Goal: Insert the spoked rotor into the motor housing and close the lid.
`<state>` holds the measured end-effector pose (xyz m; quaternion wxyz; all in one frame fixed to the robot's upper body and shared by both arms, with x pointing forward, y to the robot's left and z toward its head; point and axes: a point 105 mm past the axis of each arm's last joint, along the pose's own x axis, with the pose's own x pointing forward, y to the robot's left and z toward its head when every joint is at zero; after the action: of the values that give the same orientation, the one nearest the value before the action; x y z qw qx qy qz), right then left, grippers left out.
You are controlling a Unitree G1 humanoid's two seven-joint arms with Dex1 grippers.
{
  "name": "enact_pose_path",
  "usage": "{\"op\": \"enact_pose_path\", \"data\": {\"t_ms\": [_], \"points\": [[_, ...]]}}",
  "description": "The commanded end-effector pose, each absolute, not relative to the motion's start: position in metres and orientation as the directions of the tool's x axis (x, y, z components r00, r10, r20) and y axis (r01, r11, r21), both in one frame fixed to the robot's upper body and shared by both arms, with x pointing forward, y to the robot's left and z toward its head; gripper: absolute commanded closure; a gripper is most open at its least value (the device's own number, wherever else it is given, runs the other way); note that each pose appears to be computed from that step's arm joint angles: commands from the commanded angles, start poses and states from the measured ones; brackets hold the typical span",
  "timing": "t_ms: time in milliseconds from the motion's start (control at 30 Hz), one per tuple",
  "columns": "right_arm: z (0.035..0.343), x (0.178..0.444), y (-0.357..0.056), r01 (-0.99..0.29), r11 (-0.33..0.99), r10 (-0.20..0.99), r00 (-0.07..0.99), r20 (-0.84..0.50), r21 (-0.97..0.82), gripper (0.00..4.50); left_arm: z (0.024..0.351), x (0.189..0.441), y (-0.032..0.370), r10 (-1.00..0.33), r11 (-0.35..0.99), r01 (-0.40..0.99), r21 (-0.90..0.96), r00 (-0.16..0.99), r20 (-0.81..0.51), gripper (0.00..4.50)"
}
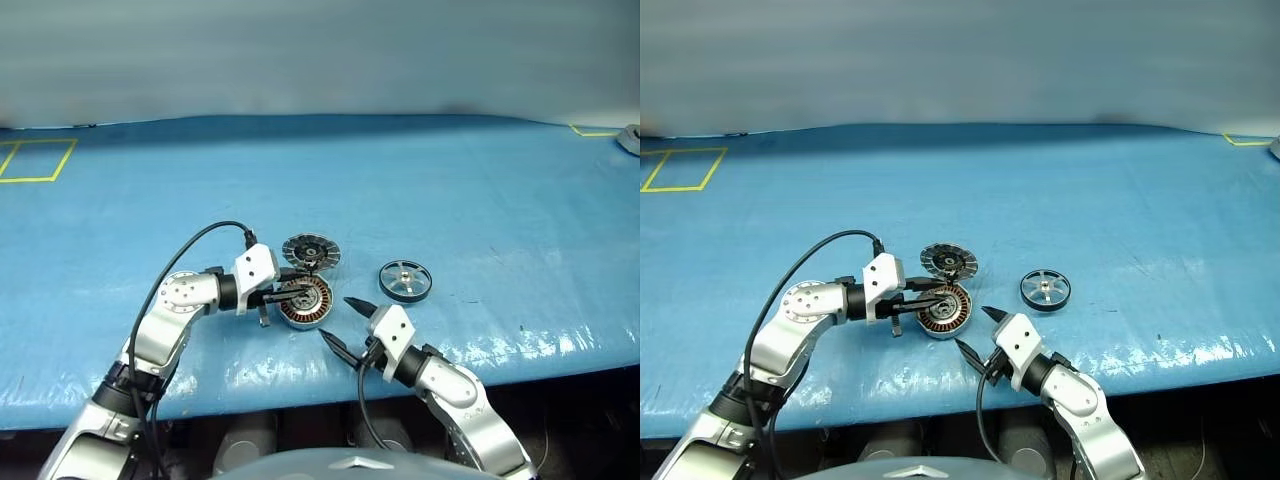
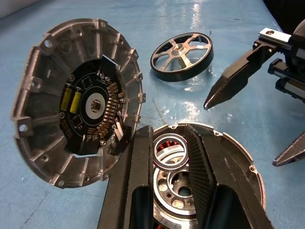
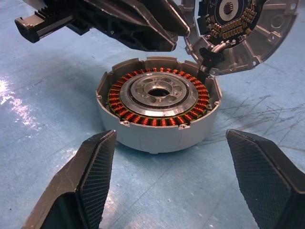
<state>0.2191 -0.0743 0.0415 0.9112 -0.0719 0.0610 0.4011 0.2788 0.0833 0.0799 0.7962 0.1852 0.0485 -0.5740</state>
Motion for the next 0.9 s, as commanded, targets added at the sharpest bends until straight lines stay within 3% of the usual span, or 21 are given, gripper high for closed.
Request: {"op": "enact_pose_path", "data": {"t_ms": [33,467,833,900], "points": [[0.05,0.221,-0.073,-0.736,0.67,0.724,0.677,-0.133,-0.102,0.62,0.079,0.277,0.079,-0.904,0.231,0.935,0.268,0.308,-0.296,3.85],[0.049,0.222,-0.069,-0.736,0.667,0.723,0.677,-0.138,-0.116,0.62,0.061,0.28,0.075,-0.896,0.21,0.943,0.257,0.291,-0.336,3.85],[0.047,0.22,-0.069,-0.738,0.664,0.722,0.675,-0.151,-0.119,0.62,0.076,0.278,0.076,-0.916,0.231,0.94,0.252,0.297,-0.269,0.09],[0.047,0.22,-0.069,-0.739,0.663,0.723,0.674,-0.153,-0.117,0.62,0.082,0.274,0.077,-0.927,0.233,0.944,0.233,0.288,-0.241,0.04]]}}
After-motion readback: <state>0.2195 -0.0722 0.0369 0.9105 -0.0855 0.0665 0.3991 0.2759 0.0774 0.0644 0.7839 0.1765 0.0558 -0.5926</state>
